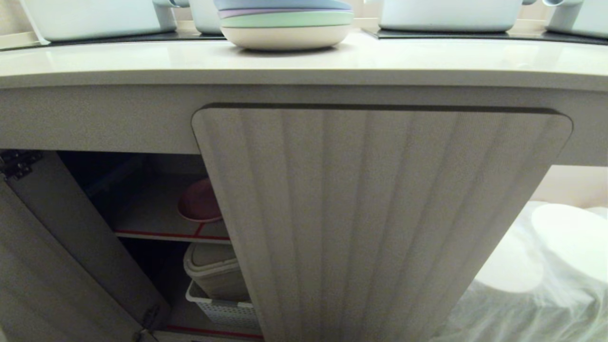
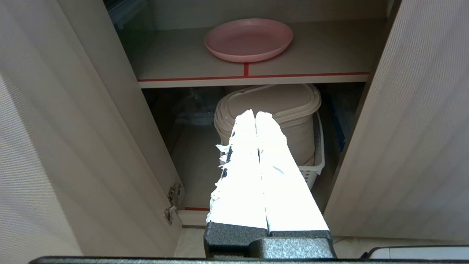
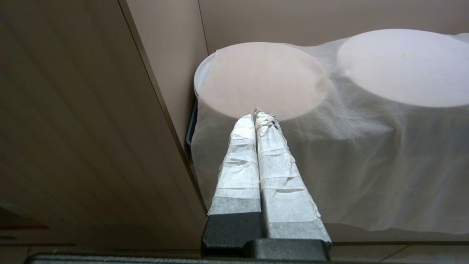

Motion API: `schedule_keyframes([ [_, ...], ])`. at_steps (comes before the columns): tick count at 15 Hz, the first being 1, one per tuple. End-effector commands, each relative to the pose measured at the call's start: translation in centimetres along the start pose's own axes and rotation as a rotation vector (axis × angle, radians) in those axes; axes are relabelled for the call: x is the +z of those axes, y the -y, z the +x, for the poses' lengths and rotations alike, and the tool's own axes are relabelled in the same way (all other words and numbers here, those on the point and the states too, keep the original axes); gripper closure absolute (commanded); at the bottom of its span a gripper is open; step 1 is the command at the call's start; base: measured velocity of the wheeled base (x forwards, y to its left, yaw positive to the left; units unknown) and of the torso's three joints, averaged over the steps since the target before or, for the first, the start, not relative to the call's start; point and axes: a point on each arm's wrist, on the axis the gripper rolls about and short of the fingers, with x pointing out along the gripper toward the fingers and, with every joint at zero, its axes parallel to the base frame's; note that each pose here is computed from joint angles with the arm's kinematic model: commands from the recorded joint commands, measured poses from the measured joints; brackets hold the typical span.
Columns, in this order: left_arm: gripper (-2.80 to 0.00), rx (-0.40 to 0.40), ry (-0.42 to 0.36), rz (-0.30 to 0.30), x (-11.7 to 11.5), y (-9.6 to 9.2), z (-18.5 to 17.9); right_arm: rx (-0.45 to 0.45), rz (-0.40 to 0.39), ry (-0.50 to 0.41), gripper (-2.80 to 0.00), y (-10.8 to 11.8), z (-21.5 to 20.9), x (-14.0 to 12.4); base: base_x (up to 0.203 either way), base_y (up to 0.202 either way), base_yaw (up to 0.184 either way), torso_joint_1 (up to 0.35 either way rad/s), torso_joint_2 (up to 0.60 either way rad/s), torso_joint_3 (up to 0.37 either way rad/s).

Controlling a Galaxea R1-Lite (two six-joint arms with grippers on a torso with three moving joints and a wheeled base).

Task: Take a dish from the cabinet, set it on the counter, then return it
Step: Close the cabinet door

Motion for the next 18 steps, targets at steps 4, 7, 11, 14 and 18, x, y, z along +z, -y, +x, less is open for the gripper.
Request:
schedule_keyframes([
  [4, 0.0, -0.001, -0.001, 0.001, -0.01, 0.0, 0.0, 0.0, 0.0, 0.0, 0.0, 0.0, 0.0, 0.0, -0.116, 0.0, -0.001, 0.0, 0.0, 0.003],
  [7, 0.0, -0.001, -0.001, -0.001, -0.01, 0.0, 0.0, 0.0, 0.0, 0.0, 0.0, 0.0, 0.0, 0.0, -0.192, 0.0, -0.002, 0.004, 0.0, 0.004],
  [11, 0.0, -0.001, -0.001, -0.001, -0.01, 0.0, 0.0, 0.0, 0.0, 0.001, 0.0, 0.0, 0.0, 0.01, -0.193, 0.0, 0.0, 0.0, 0.0, 0.002],
  [14, 0.0, 0.0, -0.001, -0.008, -0.01, 0.0, 0.0, 0.0, 0.0, 0.001, 0.0, 0.0, 0.0, 0.01, -0.192, 0.0, 0.002, 0.003, 0.0, 0.002],
  [18, 0.0, 0.002, -0.001, -0.008, -0.01, 0.0, 0.0, 0.0, 0.0, 0.0, 0.0, 0.0, 0.0, 0.0, -0.193, 0.0, 0.001, 0.003, 0.0, 0.004],
])
